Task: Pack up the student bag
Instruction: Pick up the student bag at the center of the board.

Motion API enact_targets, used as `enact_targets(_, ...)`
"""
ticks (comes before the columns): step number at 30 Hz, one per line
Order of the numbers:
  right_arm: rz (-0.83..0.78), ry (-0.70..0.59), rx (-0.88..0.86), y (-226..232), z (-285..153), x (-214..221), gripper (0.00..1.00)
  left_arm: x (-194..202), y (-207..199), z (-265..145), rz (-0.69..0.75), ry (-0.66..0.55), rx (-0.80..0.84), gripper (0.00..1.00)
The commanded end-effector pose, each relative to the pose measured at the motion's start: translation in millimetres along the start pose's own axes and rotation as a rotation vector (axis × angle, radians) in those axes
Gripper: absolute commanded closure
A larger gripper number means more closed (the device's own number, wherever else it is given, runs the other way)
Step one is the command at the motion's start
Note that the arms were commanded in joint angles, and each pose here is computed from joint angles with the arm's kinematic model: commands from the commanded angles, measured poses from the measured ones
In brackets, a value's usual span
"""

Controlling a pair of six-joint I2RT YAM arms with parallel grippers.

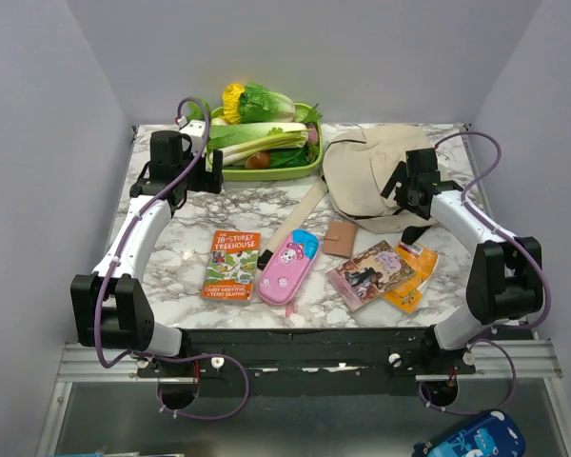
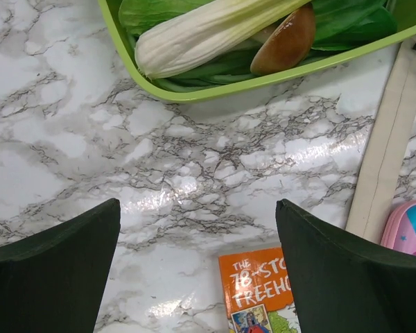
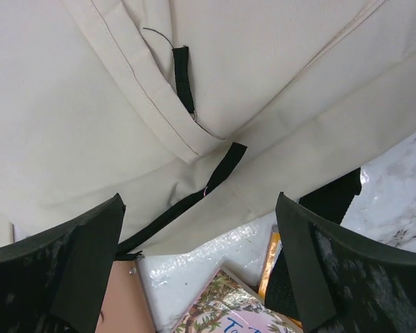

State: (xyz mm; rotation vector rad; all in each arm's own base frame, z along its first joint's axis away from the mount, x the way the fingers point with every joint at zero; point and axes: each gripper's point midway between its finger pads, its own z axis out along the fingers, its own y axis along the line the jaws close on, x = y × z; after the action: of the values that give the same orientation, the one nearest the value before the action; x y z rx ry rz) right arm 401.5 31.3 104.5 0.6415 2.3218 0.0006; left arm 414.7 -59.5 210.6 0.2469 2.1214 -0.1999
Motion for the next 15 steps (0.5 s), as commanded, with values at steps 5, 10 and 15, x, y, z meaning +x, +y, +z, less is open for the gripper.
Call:
enact_targets(5,0.033,0.074,-0.021,8,9,21,0.01,-1,-7,-4,-0.010,0.016,0.038,0.01)
enact_targets(10,-0.067,0.067,-0.108,55,-1,46,0.00,2,-8,-1,-0.011,0.032,0.047,0.01)
enact_targets(15,-0.125,0.139,-0.150,89,-1,76,0.00,2,-9,0,-0.012,0.041,0.053,0.01)
